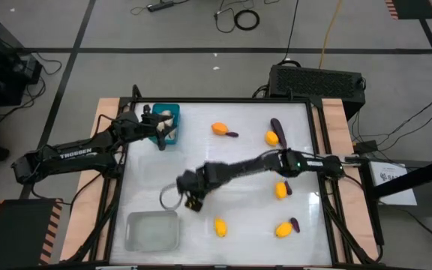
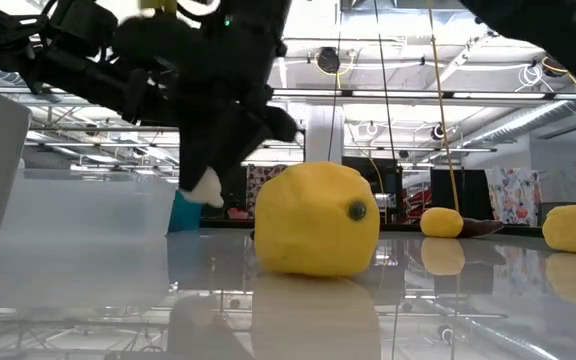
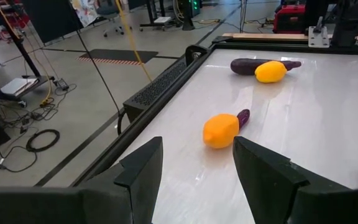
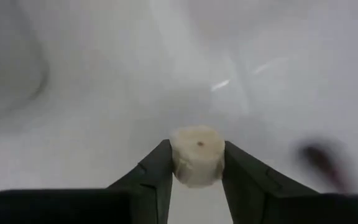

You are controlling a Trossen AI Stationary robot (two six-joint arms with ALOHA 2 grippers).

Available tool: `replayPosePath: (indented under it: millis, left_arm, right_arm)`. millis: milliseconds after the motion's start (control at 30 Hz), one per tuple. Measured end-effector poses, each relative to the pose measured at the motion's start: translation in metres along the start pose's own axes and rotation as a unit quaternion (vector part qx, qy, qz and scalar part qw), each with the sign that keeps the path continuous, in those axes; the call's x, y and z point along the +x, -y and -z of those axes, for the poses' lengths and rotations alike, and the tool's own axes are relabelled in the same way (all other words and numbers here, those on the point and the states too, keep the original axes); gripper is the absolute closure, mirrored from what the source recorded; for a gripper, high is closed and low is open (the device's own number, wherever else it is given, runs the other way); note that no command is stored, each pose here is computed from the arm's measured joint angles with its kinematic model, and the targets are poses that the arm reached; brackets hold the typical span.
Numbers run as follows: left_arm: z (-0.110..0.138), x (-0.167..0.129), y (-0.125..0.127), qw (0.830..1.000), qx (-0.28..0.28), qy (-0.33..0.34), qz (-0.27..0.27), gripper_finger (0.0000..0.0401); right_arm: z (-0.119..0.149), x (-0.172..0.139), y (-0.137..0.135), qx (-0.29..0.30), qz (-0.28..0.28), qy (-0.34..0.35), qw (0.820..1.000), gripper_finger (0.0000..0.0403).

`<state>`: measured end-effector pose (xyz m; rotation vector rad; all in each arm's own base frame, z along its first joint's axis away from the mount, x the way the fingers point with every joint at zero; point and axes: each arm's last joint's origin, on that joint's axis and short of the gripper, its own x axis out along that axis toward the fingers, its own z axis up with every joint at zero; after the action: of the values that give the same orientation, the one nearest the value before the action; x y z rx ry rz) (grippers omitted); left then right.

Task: Sort produce into baskets
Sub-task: Put the garlic into the bin

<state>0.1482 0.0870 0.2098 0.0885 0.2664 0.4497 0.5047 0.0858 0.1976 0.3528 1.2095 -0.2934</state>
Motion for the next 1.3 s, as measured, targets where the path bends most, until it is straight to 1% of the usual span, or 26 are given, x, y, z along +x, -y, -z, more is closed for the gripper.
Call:
replayPosePath:
  millis: [67,133,167,233,300,333,400,500,600,700,833,900,967,1067,1200,1300]
  left_arm:
    - [0.000,0.000,-0.002,1.000,0.000,-0.003,-0.030,0.0198]
    - [0.000,-0.001,-0.006,0.995,-0.001,-0.010,-0.097,0.0198]
    - [0.000,-0.001,-0.008,0.990,-0.007,-0.016,-0.143,0.0198]
    - [0.001,-0.003,-0.014,0.970,-0.030,-0.028,-0.241,0.0198]
    - [0.004,-0.006,-0.017,0.945,-0.043,-0.042,-0.320,0.0198]
    - [0.005,-0.007,-0.019,0.935,-0.043,-0.051,-0.347,0.0198]
    - [0.007,-0.009,-0.020,0.920,-0.039,-0.063,-0.385,0.0198]
    - [0.007,-0.010,-0.021,0.909,-0.038,-0.067,-0.409,0.0198]
    - [0.007,-0.011,-0.023,0.906,-0.039,-0.067,-0.417,0.0198]
    - [0.009,-0.011,-0.026,0.901,-0.040,-0.073,-0.425,0.0198]
    - [0.011,-0.013,-0.031,0.893,-0.042,-0.082,-0.440,0.0198]
    - [0.011,-0.013,-0.033,0.891,-0.043,-0.083,-0.445,0.0198]
    - [0.012,-0.013,-0.034,0.889,-0.044,-0.084,-0.448,0.0198]
    - [0.012,-0.013,-0.035,0.890,-0.044,-0.087,-0.445,0.0198]
    - [0.013,-0.012,-0.035,0.894,-0.044,-0.090,-0.437,0.0198]
    - [0.013,-0.011,-0.035,0.895,-0.044,-0.089,-0.436,0.0198]
  right_arm:
    - [-0.016,-0.006,0.017,-0.006,0.020,0.039,0.999,0.0292]
    - [-0.033,-0.012,0.032,-0.012,0.031,0.085,0.996,0.0292]
    - [-0.041,-0.012,0.040,-0.017,0.033,0.105,0.994,0.0292]
    - [-0.057,-0.013,0.054,-0.029,0.029,0.145,0.989,0.0292]
    - [-0.073,-0.013,0.066,-0.041,0.024,0.187,0.981,0.0292]
    - [-0.081,-0.013,0.072,-0.045,0.020,0.214,0.976,0.0292]
    - [-0.096,-0.014,0.085,-0.052,0.019,0.257,0.965,0.0292]
    - [-0.114,-0.011,0.105,-0.057,0.024,0.311,0.949,0.0291]
    - [-0.127,-0.012,0.124,-0.050,0.030,0.349,0.935,0.0291]
    - [-0.134,-0.010,0.143,-0.037,0.040,0.358,0.932,0.0291]
    - [-0.138,-0.004,0.165,-0.025,0.050,0.350,0.935,0.0291]
    - [-0.141,-0.001,0.171,-0.023,0.048,0.357,0.932,0.0291]
    - [-0.142,0.000,0.174,-0.029,0.024,0.354,0.934,0.0291]
    - [-0.144,0.014,0.176,-0.038,-0.008,0.359,0.932,0.0291]
    - [-0.141,0.037,0.176,-0.040,-0.014,0.344,0.938,0.0291]
    - [-0.141,0.038,0.176,-0.040,-0.016,0.347,0.937,0.0282]
